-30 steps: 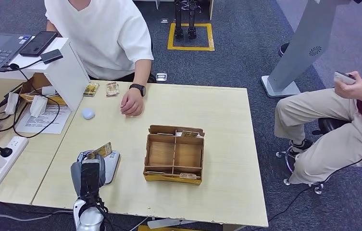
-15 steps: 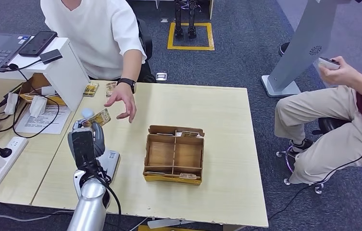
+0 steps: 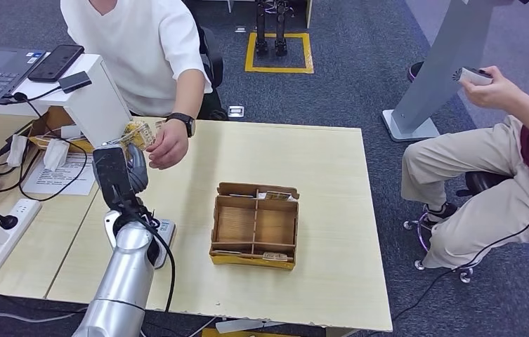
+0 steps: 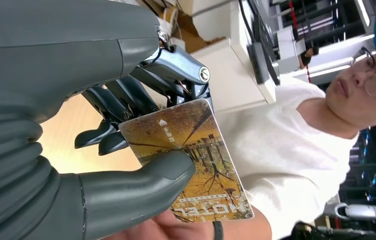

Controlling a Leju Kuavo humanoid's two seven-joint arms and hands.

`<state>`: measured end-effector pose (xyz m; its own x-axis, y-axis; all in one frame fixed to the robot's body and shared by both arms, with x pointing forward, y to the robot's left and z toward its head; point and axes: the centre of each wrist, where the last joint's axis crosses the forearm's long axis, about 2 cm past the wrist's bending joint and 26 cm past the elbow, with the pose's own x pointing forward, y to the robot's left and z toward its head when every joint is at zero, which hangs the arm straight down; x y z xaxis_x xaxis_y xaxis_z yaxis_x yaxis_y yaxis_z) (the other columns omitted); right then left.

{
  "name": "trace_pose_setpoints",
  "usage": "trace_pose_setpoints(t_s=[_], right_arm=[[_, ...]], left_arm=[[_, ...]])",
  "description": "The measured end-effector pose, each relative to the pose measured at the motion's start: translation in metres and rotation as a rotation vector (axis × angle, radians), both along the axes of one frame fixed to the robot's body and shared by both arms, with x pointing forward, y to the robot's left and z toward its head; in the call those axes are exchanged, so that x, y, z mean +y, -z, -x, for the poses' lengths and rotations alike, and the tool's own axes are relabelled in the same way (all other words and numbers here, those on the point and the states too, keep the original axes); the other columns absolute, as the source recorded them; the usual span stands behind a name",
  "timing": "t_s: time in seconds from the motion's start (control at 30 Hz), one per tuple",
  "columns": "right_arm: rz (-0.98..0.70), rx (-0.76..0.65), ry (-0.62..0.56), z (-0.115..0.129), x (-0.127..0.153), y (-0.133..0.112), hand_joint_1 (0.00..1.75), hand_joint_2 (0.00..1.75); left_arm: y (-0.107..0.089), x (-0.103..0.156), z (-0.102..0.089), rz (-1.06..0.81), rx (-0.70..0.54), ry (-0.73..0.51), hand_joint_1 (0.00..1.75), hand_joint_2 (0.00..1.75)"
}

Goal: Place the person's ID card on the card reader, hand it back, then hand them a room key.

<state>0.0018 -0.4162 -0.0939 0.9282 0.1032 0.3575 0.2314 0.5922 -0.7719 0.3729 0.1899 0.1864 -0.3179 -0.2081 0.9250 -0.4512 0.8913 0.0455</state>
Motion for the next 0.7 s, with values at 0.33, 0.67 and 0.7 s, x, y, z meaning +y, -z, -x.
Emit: trace_pose_setpoints(t_s=[0.33,0.67,0.7], right_arm=[[0.003,-0.011,0.001,0.000,0.000,0.000,0.00,1.75],[0.004,-0.012,0.003,0.001,0.000,0.000,0.00,1.75],[0.004,-0.012,0.005,0.001,0.000,0.000,0.00,1.75]], left_arm=[[-0.007,-0.015,-0.011,0.022,0.036,0.115,0.00,1.75],[-0.004,-0.020,-0.010,0.013,0.059,0.157,0.00,1.75],[-0.004,-0.020,-0.010,0.012,0.062,0.160,0.00,1.75]])
